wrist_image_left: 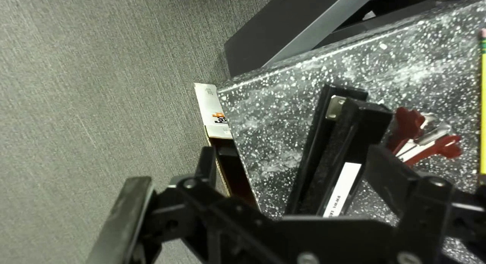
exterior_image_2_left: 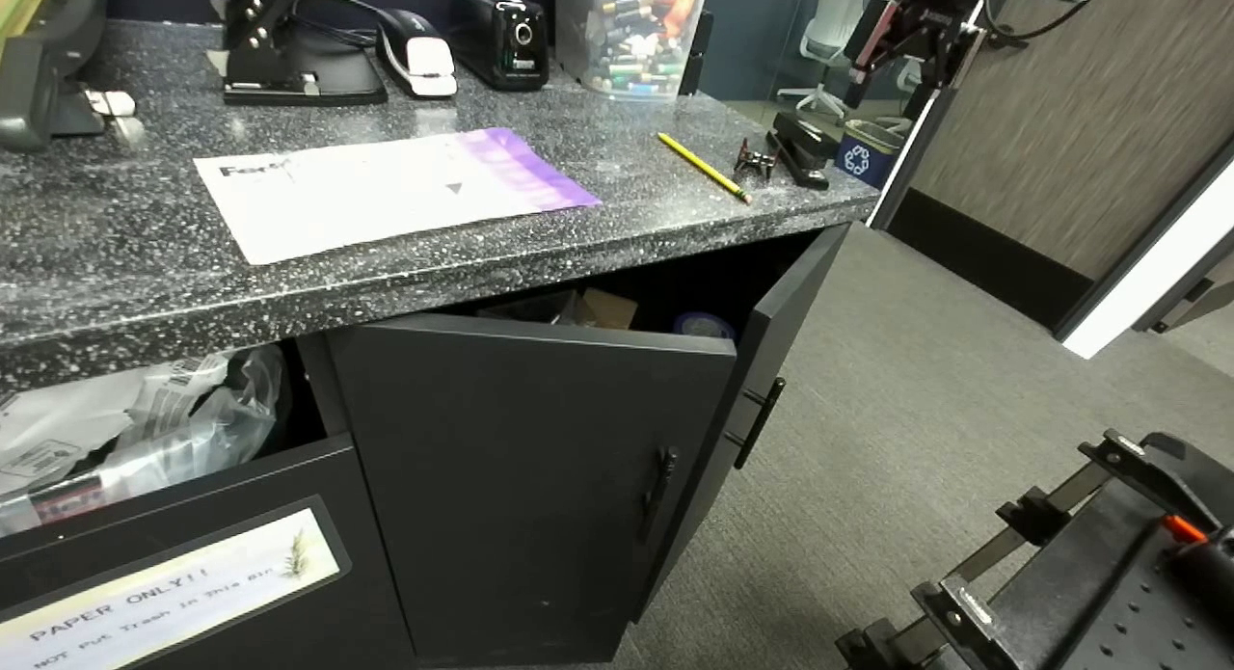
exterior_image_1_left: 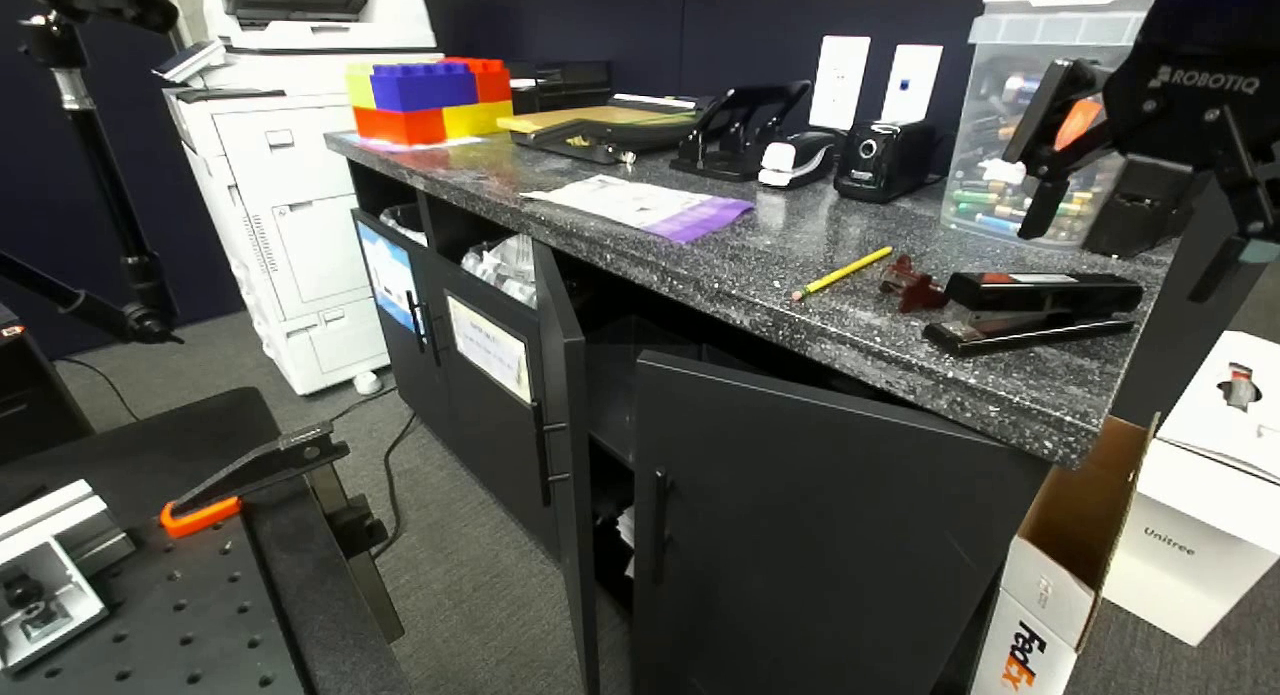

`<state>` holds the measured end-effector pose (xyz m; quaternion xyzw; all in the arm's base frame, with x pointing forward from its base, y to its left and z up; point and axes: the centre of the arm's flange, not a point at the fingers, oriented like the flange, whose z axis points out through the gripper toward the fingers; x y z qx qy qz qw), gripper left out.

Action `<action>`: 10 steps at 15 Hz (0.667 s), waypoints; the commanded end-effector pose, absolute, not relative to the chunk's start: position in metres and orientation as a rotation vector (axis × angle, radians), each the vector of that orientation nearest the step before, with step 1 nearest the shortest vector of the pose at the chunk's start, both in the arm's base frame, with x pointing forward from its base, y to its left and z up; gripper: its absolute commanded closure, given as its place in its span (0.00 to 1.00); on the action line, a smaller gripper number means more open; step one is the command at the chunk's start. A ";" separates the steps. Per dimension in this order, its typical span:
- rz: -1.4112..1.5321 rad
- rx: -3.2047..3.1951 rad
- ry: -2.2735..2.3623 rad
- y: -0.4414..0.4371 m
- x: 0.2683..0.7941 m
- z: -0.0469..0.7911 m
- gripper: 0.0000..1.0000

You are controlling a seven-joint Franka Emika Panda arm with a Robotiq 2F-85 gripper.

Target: Move the stapler to the left on the counter

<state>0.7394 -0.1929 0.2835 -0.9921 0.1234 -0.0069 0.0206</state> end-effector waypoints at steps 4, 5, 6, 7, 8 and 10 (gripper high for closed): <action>-0.028 -3.021 0.400 -0.185 0.823 0.284 0.00; -0.019 -3.017 0.397 -0.181 0.825 0.283 0.00; -0.005 -3.017 0.403 -0.180 0.826 0.277 0.00; 0.006 -3.015 0.412 -0.179 0.827 0.272 0.00; 0.020 -3.014 0.421 -0.178 0.827 0.267 0.00; 0.052 -3.012 0.432 -0.175 0.830 0.252 0.00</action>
